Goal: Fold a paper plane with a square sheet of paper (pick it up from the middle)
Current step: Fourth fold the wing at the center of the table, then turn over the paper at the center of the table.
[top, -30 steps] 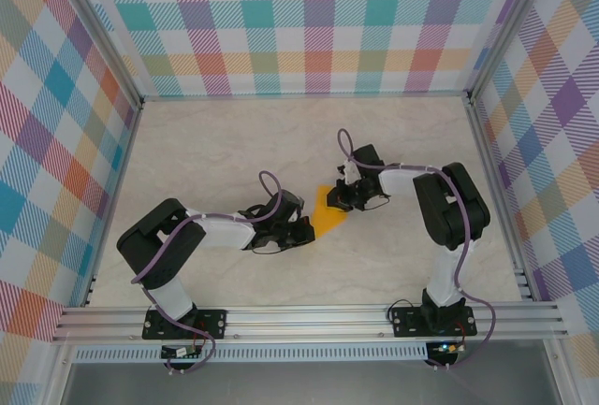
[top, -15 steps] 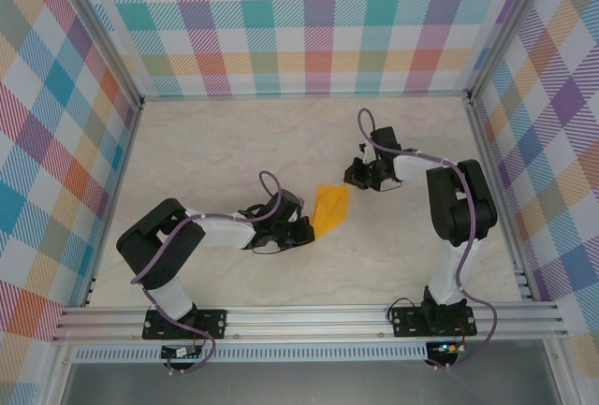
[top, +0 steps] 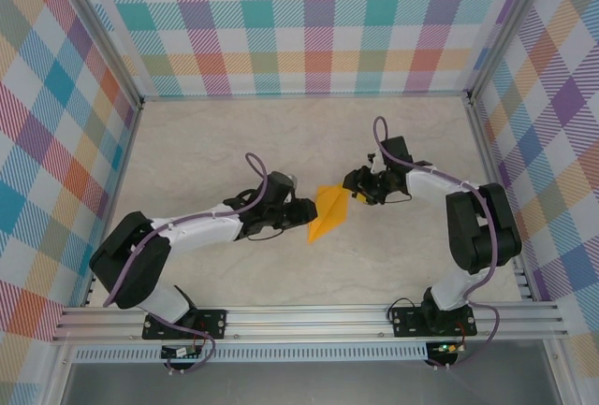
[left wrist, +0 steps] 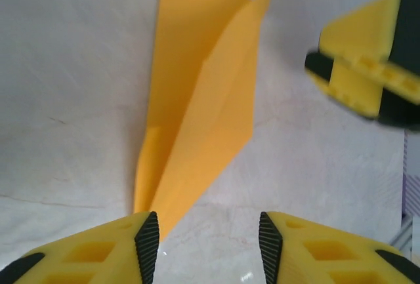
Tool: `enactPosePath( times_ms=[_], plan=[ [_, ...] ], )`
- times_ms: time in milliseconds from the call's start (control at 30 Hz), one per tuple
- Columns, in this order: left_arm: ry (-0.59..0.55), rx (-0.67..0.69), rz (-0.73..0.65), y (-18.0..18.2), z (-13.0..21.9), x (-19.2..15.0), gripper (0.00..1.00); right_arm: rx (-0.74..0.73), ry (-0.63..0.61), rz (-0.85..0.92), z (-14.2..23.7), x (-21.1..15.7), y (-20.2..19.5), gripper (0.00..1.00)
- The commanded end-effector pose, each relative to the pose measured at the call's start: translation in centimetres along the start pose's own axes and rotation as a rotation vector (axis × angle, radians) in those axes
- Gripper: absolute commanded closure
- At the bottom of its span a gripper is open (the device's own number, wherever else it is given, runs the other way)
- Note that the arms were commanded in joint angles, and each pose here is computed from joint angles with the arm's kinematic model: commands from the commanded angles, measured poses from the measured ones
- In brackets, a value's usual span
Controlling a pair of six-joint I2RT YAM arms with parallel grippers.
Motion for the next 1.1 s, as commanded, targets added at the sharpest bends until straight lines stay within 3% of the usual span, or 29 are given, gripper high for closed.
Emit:
enactPosePath(
  times_ms=[0, 233, 400, 800, 1067],
  plan=[
    [-0.058, 0.129, 0.029, 2.4, 1.2, 0.9, 0.47, 0.065, 0.082, -0.018, -0.8, -1.2, 0.6, 0.54],
    [-0.077, 0.205, 0.083, 4.7, 1.4, 0.8, 0.29, 0.07, 0.138, -0.015, -2.4, -1.9, 0.5, 0.57],
    [-0.083, 0.203, 0.109, 5.3, 1.2, 0.7, 0.22, 0.065, 0.163, -0.005, -3.5, -2.2, 0.5, 0.58],
    [-0.078, 0.132, 0.155, 6.0, 0.9, 0.5, 0.12, 0.07, 0.21, 0.025, -5.6, -2.9, 1.1, 0.62],
    [-0.065, 0.032, 0.187, 5.9, 1.1, 0.5, 0.1, 0.121, 0.203, 0.033, -6.0, -2.8, 1.9, 0.76]
  ],
)
Point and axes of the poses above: each hand's point on the last joint's axis, 136 mm out from that joint toward the fingers, its own z axis back along the fingers, its own y axis along the line the jaws close on, x = y × z, the point moved 4 cm from there along z, back along the fingers, and after that the axes turned 11 degrees about -z, right-handed, at the moved point
